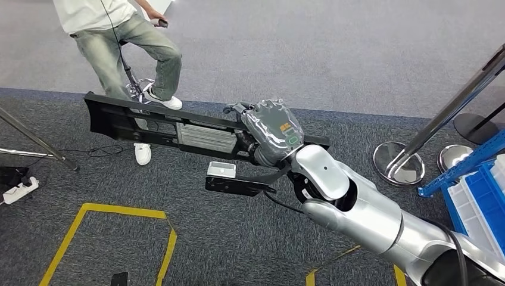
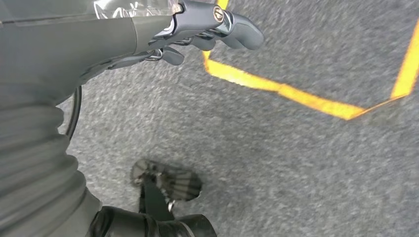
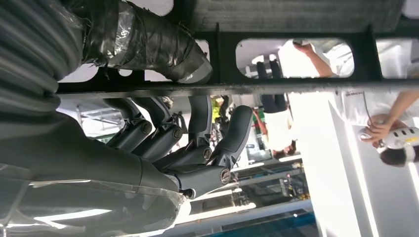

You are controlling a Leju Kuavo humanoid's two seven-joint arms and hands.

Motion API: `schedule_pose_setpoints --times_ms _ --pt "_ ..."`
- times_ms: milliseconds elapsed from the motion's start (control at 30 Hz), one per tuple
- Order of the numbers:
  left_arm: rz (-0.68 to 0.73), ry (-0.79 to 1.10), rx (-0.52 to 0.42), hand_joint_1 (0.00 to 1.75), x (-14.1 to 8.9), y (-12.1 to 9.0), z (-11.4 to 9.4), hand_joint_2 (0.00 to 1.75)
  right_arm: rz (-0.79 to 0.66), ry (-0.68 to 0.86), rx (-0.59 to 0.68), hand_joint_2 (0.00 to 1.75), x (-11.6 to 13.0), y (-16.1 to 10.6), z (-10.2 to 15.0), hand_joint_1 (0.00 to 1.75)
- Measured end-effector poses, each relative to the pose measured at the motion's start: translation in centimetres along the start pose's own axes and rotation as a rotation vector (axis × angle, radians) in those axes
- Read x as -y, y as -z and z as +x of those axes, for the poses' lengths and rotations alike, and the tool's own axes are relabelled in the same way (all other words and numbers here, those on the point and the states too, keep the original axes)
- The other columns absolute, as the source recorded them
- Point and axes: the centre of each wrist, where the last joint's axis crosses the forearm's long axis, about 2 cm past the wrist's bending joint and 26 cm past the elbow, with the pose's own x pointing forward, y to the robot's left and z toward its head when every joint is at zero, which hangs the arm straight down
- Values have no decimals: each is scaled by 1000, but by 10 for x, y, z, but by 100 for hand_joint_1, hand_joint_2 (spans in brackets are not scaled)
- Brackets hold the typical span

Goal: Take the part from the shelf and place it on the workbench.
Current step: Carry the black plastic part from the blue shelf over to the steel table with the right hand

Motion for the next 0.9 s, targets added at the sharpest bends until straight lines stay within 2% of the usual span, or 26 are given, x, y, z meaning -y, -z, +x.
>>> schedule_pose_setpoints --times_ms 900 --pt "-6 9 0 0 0 -1 -2 175 5 0 -6 175 0 -4 -1 175"
